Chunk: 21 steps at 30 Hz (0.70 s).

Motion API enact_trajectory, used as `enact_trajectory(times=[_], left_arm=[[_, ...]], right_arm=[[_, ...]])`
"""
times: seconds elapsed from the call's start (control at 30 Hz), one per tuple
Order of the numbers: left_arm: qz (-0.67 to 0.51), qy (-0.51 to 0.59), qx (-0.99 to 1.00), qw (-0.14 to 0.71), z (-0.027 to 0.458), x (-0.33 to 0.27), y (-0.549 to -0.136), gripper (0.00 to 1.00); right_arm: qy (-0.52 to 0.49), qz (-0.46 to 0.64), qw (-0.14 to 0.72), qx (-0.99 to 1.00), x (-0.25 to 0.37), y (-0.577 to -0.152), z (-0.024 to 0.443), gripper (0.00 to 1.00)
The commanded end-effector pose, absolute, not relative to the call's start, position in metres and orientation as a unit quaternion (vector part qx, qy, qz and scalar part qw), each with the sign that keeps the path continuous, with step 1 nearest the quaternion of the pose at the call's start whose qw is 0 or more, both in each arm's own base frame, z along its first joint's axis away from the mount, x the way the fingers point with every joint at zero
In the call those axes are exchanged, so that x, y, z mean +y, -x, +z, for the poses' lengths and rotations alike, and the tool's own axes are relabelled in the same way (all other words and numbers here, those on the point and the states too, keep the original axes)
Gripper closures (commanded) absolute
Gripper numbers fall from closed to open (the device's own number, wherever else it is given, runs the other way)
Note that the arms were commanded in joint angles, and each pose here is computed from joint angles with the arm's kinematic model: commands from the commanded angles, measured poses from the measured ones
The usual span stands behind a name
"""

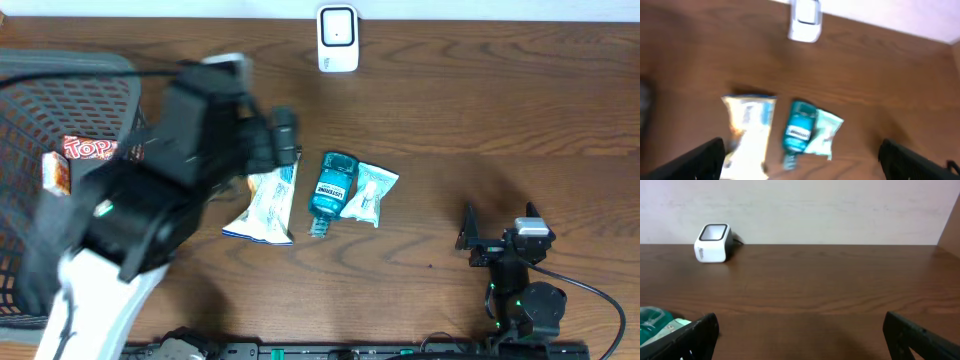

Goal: Scan the item barcode
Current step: 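Lift the wipes pack out and carry it right of the bottle, then lower the wipes pack onto the table and open the left gripper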

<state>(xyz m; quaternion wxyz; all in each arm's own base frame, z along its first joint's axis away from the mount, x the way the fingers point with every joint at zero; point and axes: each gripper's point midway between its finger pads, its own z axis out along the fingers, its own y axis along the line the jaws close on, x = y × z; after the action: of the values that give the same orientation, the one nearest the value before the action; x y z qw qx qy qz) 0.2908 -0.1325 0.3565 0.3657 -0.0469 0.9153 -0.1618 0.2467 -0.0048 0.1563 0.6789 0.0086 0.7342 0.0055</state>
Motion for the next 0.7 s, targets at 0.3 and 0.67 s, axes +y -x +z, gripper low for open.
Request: enact_trajectory(times=[0.3, 0.67], left_arm=[[-0.041, 0.195, 0.87, 0.45, 0.391, -0.013, -0.263, 0.02], [0.114, 0.419, 0.785, 0.441, 0.386, 0.123, -0.255, 0.02]], right_arm=[[-0.016, 0.008, 0.677, 0.735, -0.006, -0.247, 0.155, 0.01], [-0.016, 0.008, 0.677, 0.735, -0.006, -0.247, 0.155, 0.01]])
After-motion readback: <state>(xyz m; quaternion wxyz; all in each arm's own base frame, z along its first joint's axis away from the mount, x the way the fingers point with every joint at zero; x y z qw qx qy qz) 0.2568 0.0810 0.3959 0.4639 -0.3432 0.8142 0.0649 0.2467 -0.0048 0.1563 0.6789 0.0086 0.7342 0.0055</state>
